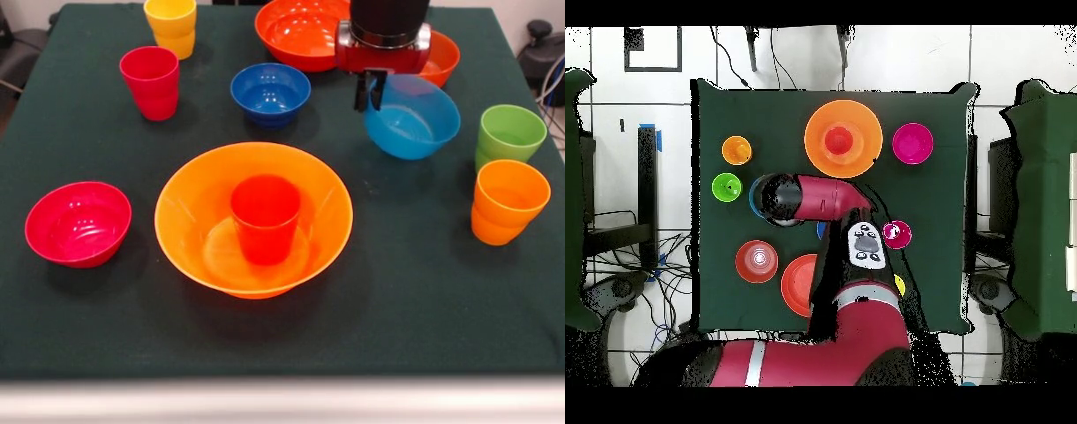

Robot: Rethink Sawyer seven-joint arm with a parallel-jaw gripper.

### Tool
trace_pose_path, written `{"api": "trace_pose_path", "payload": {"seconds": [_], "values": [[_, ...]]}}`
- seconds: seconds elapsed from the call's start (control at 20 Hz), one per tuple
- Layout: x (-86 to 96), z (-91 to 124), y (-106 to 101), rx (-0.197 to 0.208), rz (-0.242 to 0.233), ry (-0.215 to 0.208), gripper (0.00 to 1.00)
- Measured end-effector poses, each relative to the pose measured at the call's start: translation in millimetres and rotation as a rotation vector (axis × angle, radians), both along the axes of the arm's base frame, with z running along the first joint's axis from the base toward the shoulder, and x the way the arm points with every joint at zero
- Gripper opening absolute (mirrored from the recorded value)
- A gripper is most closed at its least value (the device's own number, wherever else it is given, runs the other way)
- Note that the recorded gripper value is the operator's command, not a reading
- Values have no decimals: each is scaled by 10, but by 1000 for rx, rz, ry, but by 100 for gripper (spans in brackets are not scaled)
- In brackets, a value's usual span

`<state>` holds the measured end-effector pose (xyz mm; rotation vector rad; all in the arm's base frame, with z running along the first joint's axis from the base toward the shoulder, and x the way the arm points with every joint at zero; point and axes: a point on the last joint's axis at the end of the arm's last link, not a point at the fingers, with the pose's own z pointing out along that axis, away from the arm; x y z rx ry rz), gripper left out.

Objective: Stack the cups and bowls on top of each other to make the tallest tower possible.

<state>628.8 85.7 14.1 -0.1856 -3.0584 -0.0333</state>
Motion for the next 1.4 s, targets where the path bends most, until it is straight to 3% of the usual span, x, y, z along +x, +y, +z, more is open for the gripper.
{"api": "trace_pose_path", "payload": {"seconds": [0.55, 0.9, 1.4], "values": [[3, 120, -221, 8, -35, 45, 0], [-11, 134, -198, 19, -34, 66, 0], [126, 271, -194, 65, -45, 47, 0]]}}
